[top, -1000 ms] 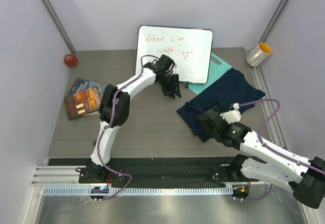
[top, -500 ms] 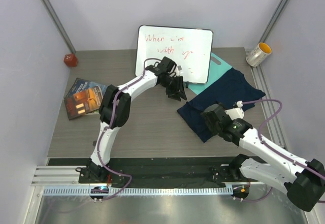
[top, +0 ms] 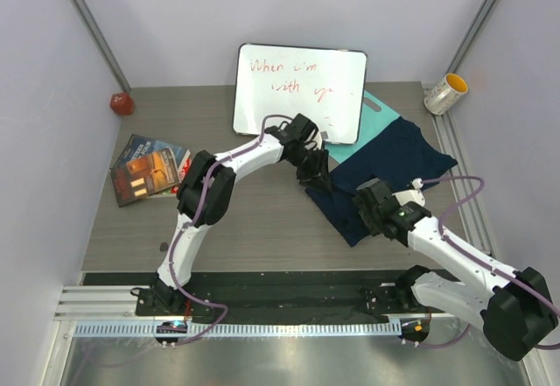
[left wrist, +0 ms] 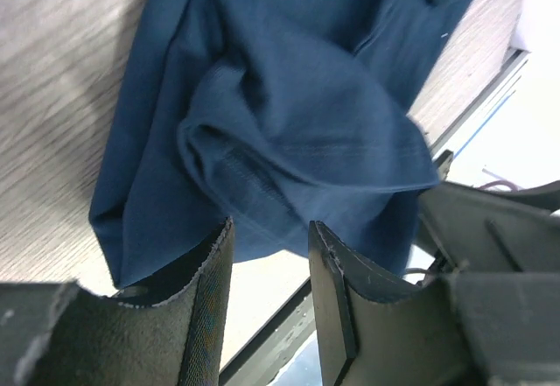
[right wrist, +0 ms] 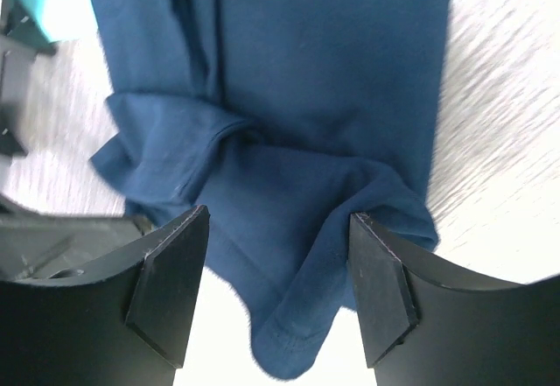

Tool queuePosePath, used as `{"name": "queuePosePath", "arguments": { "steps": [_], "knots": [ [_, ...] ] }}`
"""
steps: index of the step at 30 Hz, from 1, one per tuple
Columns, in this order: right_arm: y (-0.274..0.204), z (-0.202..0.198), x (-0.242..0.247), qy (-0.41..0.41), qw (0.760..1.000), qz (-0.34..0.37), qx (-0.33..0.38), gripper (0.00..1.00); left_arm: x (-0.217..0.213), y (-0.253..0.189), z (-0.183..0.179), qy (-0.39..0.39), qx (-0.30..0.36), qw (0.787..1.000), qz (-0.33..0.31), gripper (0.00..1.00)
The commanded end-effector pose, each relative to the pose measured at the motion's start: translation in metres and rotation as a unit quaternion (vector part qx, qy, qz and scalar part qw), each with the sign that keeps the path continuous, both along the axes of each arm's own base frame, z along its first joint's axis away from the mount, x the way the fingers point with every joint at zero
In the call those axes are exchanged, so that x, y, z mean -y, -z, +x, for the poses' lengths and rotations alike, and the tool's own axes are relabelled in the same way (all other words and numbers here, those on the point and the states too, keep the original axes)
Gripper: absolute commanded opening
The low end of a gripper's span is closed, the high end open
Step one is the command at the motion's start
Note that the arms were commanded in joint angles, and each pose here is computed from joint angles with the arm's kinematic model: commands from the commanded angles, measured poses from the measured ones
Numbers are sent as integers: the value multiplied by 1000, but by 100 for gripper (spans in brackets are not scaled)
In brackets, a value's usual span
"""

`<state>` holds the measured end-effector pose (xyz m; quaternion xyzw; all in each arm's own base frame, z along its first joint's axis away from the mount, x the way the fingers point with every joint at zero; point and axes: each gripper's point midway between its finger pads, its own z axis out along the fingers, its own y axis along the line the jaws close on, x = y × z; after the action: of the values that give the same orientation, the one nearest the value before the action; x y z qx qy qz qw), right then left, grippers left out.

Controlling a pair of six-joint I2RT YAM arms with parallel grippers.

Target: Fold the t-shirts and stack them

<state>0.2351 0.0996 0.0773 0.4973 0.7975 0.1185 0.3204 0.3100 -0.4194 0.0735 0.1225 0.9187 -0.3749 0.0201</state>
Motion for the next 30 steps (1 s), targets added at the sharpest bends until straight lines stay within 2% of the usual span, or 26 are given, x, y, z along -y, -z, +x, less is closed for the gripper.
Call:
{"name": "queuePosePath", "arguments": {
  "steps": [1,3,7,11,13,15,18,24,30],
  "knots": [
    [1,4,11,19,1000,-3,11,68,2,-19,-4,8,12,1000,-24,40],
    [6,4,12,16,1000,-10,2,68,-1,-3,-7,6,3,1000,-7,39],
    [17,7,7,-13,999,-29,-23,67,-4,26,-13,5,-12,1000,22,27],
    [27,14,-5,-43,997,-37,-53,66,-8,50,-15,3,-23,999,48,22],
    [35,14,-7,-54,995,-45,-74,62,-13,61,-17,3,-27,998,64,17],
    [36,18,-12,-69,993,-50,-82,52,-18,68,-19,5,-28,996,83,9],
    [30,19,-21,-92,992,-36,-83,50,-35,81,-29,13,-34,992,118,0],
    [-2,9,-17,-109,989,-44,-87,53,-74,95,-54,31,-50,981,186,0],
    [-24,-20,0,-132,978,-81,-138,54,-115,96,-78,55,-68,962,258,0]
  ]
}}
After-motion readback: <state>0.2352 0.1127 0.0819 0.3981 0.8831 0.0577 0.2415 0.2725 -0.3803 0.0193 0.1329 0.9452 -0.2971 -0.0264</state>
